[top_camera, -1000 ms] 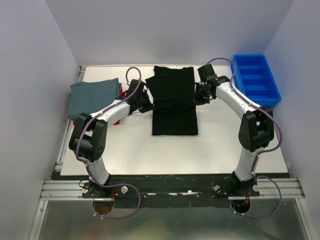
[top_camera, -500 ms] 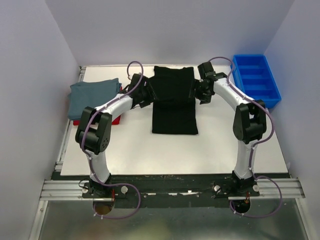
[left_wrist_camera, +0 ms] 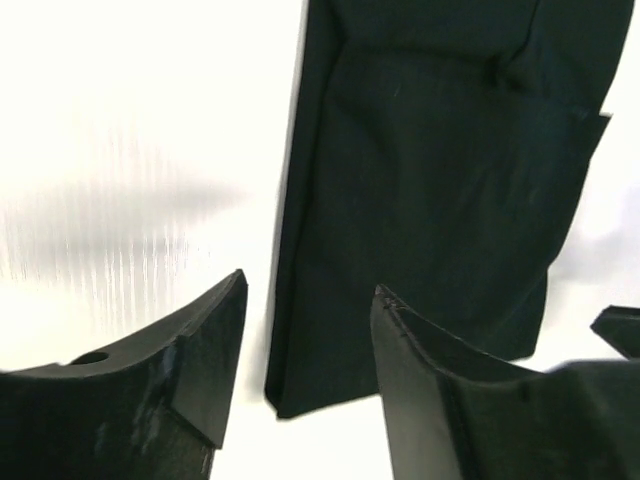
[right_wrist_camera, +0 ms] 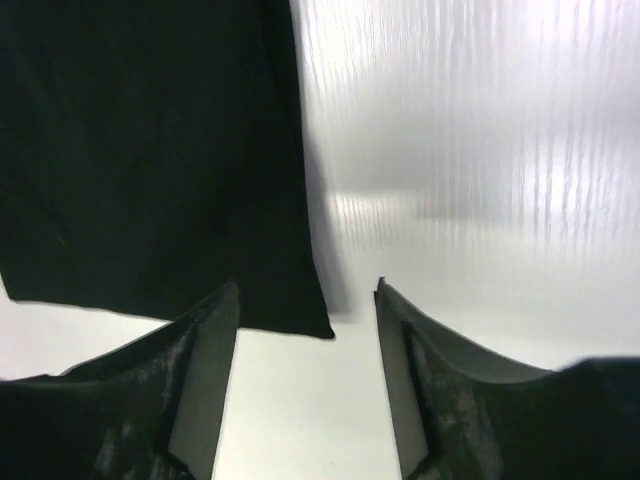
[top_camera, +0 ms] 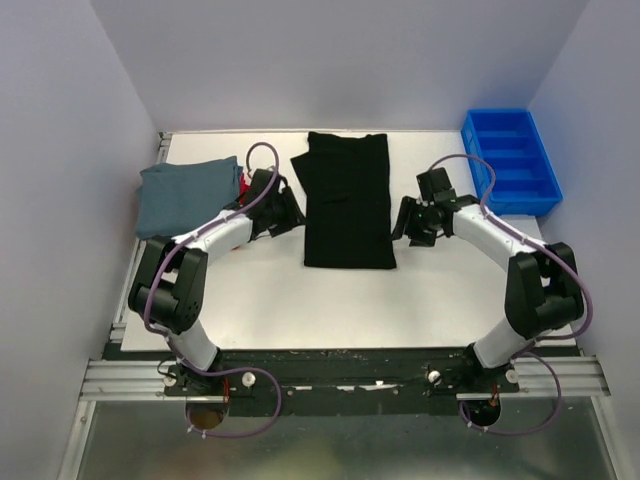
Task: Fold and stack the t-shirts
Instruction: Fold the folded rectangular tshirt in 1/3 of the way, then grab one side of the 2/3 rectangular tshirt with both arms
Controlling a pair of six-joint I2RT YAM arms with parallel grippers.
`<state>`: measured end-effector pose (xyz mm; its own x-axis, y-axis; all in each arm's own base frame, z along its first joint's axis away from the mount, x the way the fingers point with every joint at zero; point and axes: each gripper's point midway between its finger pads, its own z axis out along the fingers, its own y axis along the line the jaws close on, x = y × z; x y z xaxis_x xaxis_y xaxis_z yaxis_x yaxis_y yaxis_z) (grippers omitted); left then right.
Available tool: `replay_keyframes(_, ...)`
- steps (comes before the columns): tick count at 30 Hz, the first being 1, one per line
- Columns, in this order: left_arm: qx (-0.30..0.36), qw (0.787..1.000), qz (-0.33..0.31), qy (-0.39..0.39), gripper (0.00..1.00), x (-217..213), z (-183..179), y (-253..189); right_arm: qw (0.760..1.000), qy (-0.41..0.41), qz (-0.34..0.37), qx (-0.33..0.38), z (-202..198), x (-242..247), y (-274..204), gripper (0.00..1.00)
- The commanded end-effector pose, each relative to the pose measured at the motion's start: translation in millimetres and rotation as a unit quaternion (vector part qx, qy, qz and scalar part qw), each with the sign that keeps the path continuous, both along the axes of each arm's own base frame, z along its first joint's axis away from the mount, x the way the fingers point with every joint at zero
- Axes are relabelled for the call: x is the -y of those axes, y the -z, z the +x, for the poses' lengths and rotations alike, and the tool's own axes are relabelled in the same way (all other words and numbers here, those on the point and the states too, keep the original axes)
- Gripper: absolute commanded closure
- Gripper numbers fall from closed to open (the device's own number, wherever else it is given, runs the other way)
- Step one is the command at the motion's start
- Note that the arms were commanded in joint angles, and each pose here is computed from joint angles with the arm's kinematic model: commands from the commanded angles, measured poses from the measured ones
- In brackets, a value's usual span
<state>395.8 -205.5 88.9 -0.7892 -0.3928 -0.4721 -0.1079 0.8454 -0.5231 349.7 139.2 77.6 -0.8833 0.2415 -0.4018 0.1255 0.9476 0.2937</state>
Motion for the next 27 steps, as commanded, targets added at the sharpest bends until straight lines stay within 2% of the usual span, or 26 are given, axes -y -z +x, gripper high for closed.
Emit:
replay_keyframes(1,-0.016,0.999,-0.035,0.027,0.42,12,-43,12,0.998,-0.021,0.053,0.003,-22,-12,12,0.42)
replay_keyframes(2,-0.021,0.999,-0.037,0.027,0.43,13,-50,16,0.998,-0.026,0.056,-0.002,-28,-13,15,0.46)
replay_keyframes(7,-0.034,0.998,-0.041,0.043,0.46,24,-73,31,0.996,-0.053,0.071,-0.024,-46,-17,28,0.47)
replay_keyframes(13,-0.050,0.997,-0.037,0.052,0.47,25,-79,44,0.994,-0.058,0.078,-0.041,-47,-21,40,0.48)
replay_keyframes(18,-0.059,0.996,-0.033,0.056,0.54,25,-81,51,0.993,-0.061,0.082,-0.065,-52,-24,53,0.64)
replay_keyframes(23,-0.063,0.996,-0.026,0.054,0.54,22,-84,55,0.992,-0.062,0.082,-0.073,-60,-24,60,0.66)
replay_keyframes(24,-0.065,0.996,-0.025,0.055,0.56,22,-84,56,0.992,-0.062,0.080,-0.074,-61,-24,61,0.71)
replay_keyframes(27,-0.074,0.995,-0.026,0.056,0.59,22,-88,58,0.992,-0.063,0.080,-0.080,-62,-24,64,0.71)
